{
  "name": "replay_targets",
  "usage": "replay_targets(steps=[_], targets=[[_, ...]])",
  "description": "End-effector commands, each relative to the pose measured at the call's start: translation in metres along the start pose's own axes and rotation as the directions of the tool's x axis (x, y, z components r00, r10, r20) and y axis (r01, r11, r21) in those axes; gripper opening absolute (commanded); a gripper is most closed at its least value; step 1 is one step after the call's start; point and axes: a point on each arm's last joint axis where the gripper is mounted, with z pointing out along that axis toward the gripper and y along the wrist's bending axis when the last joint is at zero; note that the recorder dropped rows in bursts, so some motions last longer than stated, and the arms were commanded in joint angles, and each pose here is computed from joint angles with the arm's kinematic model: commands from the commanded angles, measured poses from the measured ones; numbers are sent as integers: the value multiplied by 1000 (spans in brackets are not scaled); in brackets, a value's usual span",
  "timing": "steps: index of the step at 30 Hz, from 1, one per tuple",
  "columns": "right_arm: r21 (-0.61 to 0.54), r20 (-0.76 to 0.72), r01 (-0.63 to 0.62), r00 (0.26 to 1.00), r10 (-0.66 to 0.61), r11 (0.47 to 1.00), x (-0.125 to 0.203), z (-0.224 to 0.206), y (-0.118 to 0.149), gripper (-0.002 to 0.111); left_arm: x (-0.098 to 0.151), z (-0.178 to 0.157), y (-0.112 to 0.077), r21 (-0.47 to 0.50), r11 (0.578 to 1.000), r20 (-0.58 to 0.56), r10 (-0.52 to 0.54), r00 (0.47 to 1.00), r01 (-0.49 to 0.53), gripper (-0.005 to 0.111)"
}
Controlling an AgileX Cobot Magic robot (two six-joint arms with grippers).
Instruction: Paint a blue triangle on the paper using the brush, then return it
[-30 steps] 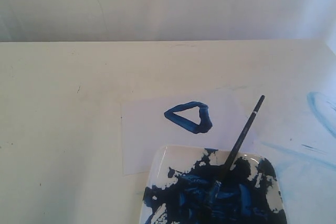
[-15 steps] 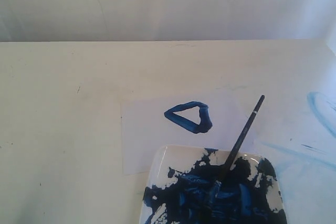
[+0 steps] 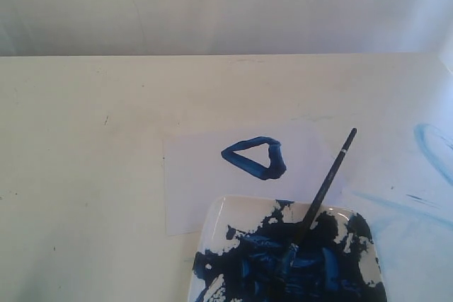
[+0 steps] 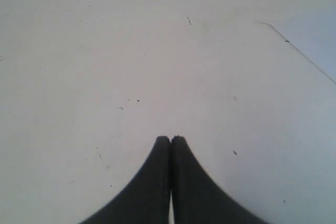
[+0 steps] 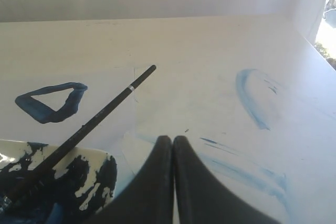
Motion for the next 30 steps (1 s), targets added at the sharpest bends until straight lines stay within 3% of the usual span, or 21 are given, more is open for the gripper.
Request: replay_targets(steps=[1,21,30], targets=[[9,14,13,1000,-13,1000,-1,0,-1,0,0,0,2,-22,998,6,54,999,-54,0],[9,14,13,1000,-13,1000,-1,0,-1,0,0,0,2,-31,998,13,48,999,-48,0],[9,14,13,1000,-13,1000,-1,0,-1,0,0,0,7,-106,994,6,26,1000,-25,0]])
